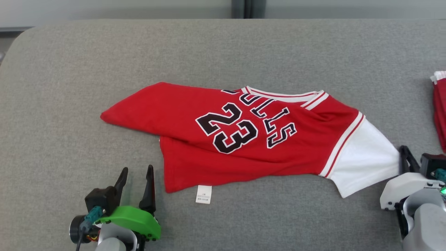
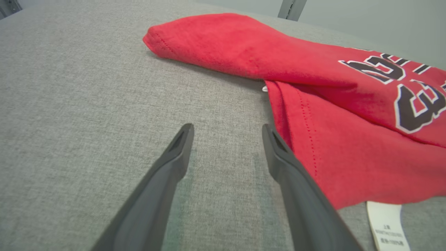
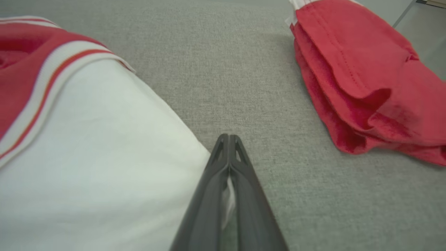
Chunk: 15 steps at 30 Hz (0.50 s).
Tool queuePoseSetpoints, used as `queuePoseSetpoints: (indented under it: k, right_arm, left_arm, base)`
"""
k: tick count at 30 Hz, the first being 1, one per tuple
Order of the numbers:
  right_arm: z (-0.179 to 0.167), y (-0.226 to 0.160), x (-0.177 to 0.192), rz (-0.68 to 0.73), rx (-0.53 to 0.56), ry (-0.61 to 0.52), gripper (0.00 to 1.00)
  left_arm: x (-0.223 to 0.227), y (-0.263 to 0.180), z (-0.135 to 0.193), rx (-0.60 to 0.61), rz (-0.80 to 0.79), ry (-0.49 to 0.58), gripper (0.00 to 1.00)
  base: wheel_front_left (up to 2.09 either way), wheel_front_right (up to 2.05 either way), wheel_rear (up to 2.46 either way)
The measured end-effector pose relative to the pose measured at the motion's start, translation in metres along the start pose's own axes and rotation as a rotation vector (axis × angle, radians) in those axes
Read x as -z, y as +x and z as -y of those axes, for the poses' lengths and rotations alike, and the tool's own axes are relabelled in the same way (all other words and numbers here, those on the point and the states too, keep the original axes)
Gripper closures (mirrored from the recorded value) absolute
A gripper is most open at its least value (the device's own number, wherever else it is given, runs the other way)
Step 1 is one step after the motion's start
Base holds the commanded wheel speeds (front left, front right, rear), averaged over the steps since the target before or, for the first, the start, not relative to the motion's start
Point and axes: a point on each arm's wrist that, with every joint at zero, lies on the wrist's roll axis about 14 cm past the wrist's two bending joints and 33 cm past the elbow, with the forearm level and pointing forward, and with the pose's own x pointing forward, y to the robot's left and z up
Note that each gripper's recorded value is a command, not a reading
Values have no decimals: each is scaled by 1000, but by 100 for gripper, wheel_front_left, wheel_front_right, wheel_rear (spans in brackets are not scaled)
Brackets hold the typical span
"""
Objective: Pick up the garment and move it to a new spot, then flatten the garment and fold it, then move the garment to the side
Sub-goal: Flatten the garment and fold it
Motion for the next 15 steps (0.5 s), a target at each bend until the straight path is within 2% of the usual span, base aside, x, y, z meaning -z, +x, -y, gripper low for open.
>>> queuePoseSetpoints:
  k: [1, 2, 3, 8, 11, 15]
  right_arm:
    - [2, -6, 3, -4, 2, 6, 68]
    - [5, -11, 3, 0, 6, 14, 53]
    - [6, -15, 0, 8, 6, 18, 0]
    - [10, -33, -23, 94, -2, 30, 0]
    - [-5, -45, -56, 201, -60, 15, 0]
    - [-22, -60, -74, 267, -116, 27, 0]
  left_arm:
    - [0, 0, 2, 5, 1, 6, 0]
    - [0, -1, 4, 12, 2, 11, 0]
    - [-1, -1, 5, 17, 4, 16, 0]
    - [-6, -5, 12, 41, 23, 43, 0]
    - [-13, -11, 18, 60, 47, 71, 0]
    - [-18, -18, 22, 74, 68, 96, 0]
  base:
    - [0, 0, 0]
    - [0, 0, 0]
    - [0, 0, 0]
    - [0, 0, 0]
    - [0, 0, 0]
    - [0, 0, 0]
